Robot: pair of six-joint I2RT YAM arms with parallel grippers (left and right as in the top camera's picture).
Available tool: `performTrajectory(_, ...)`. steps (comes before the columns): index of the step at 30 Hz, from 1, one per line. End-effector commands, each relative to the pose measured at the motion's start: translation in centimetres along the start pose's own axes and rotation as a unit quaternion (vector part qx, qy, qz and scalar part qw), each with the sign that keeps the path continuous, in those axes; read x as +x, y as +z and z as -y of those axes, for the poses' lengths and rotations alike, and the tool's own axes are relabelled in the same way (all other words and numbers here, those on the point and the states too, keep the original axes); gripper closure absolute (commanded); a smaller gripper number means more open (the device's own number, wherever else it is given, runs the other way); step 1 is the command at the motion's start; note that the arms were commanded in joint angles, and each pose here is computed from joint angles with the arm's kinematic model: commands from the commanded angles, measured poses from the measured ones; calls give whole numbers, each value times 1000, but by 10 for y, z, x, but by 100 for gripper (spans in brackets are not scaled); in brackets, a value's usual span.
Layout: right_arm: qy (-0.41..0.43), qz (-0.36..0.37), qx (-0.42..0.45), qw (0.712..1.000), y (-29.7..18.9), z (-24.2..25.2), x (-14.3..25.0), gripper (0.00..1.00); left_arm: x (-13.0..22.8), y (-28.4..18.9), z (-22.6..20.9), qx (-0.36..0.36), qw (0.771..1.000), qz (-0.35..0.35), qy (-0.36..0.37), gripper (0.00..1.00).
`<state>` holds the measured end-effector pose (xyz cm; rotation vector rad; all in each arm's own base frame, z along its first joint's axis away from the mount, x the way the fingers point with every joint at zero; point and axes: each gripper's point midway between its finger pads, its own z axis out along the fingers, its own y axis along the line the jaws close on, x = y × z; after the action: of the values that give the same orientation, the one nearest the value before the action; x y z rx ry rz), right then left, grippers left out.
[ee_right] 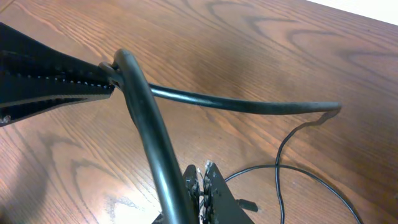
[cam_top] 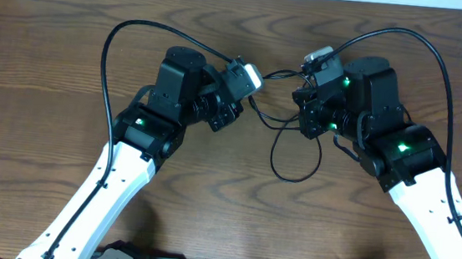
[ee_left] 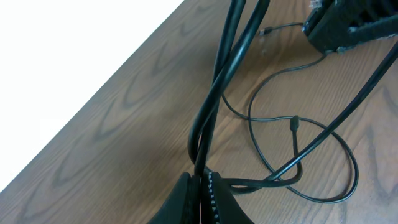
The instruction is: Untangle cables
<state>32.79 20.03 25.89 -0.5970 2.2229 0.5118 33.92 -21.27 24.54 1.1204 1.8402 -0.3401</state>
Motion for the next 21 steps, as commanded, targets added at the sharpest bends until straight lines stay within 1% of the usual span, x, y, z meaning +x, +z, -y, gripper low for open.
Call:
performTrajectory(1, -13, 10, -8, 1000, -6, -5, -6, 99, -9, -3, 5, 18, 1000, 20, 5, 92)
performTrajectory(3, -13, 11, -8, 1000, -6, -5, -6, 99, -11, -3, 9, 30, 999, 26, 5, 92)
performTrajectory(6, -13, 12, -8, 1000, -6, -5, -6, 99, -12, -3, 11, 36, 999, 30, 5, 72)
performTrajectory(7, -13, 12, -8, 1000, -6, -5, -6, 99, -12, -3, 11, 36, 999, 30, 5, 67)
performTrajectory(9, -13, 12, -8, 1000, -6, -5, -6, 99, -12, -3, 11, 36, 999, 30, 5, 62)
performTrajectory(11, -13, 12, -8, 1000, -6, -5, -6, 99, -13, -3, 13, 41, 999, 32, 5, 61)
performTrajectory(13, -13, 12, -8, 1000, -6, -5, -6, 99, -15, -3, 15, 47, 998, 36, 5, 65)
performTrajectory(14, -13, 12, -8, 1000, -6, -5, -6, 99, -15, -4, 16, 50, 998, 37, 5, 70)
performTrajectory(15, -13, 12, -8, 1000, -6, -5, -6, 99, -15, -3, 16, 50, 998, 37, 5, 78)
performTrajectory(16, -13, 12, -8, 1000, -6, -5, -6, 99, -15, -3, 16, 50, 998, 36, 5, 90)
performTrajectory(17, -13, 12, -8, 1000, -6, -5, -6, 99, -14, -3, 16, 50, 998, 36, 5, 92)
performTrajectory(21, -13, 12, -7, 1000, -6, -5, -6, 99, -10, -3, 19, 55, 998, 26, 0, 93)
